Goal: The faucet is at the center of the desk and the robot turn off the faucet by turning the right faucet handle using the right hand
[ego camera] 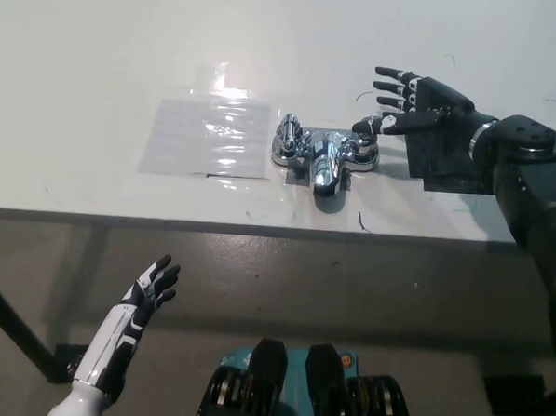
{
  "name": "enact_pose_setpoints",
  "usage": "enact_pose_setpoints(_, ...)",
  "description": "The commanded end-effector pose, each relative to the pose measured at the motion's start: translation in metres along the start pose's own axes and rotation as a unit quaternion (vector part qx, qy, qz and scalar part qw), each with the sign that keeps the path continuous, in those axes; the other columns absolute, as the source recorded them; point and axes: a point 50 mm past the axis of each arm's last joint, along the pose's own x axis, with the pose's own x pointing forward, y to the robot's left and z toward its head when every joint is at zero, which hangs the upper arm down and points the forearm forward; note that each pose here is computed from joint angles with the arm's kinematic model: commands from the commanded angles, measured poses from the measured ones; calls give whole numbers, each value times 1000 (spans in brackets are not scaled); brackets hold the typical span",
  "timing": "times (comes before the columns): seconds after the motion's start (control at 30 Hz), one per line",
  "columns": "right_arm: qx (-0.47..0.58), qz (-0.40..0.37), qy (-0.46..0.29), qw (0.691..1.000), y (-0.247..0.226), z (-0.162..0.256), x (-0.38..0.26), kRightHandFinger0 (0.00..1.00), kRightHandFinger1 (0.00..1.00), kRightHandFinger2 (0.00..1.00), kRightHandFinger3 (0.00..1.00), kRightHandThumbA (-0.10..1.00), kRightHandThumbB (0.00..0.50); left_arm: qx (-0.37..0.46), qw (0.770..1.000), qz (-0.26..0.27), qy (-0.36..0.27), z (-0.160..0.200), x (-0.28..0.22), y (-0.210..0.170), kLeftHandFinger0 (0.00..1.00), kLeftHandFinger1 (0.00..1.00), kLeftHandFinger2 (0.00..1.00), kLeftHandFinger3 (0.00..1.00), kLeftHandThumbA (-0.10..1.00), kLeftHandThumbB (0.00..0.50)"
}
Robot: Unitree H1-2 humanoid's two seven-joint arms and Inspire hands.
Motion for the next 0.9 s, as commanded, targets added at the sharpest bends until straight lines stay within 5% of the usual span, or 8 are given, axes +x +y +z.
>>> enact_pose_setpoints(0.0,3,39,-41,998,11,35,6,1000,1000,1000,1000,1000,423,9,1000,-3,-28,11,9,4,1000,1000,1000,1000,972,333)
enact_pose_setpoints(0.63,-68,122,-16,990,26,17,5,1000,1000,1000,1000,1000,467,12,1000,-2,-29,12,11,4,1000,1000,1000,1000,978,339)
enact_pose_setpoints(0.87,-82,156,-14,984,35,16,5,1000,1000,1000,1000,1000,436,12,1000,-4,-27,12,9,6,1000,1000,1000,1000,975,346)
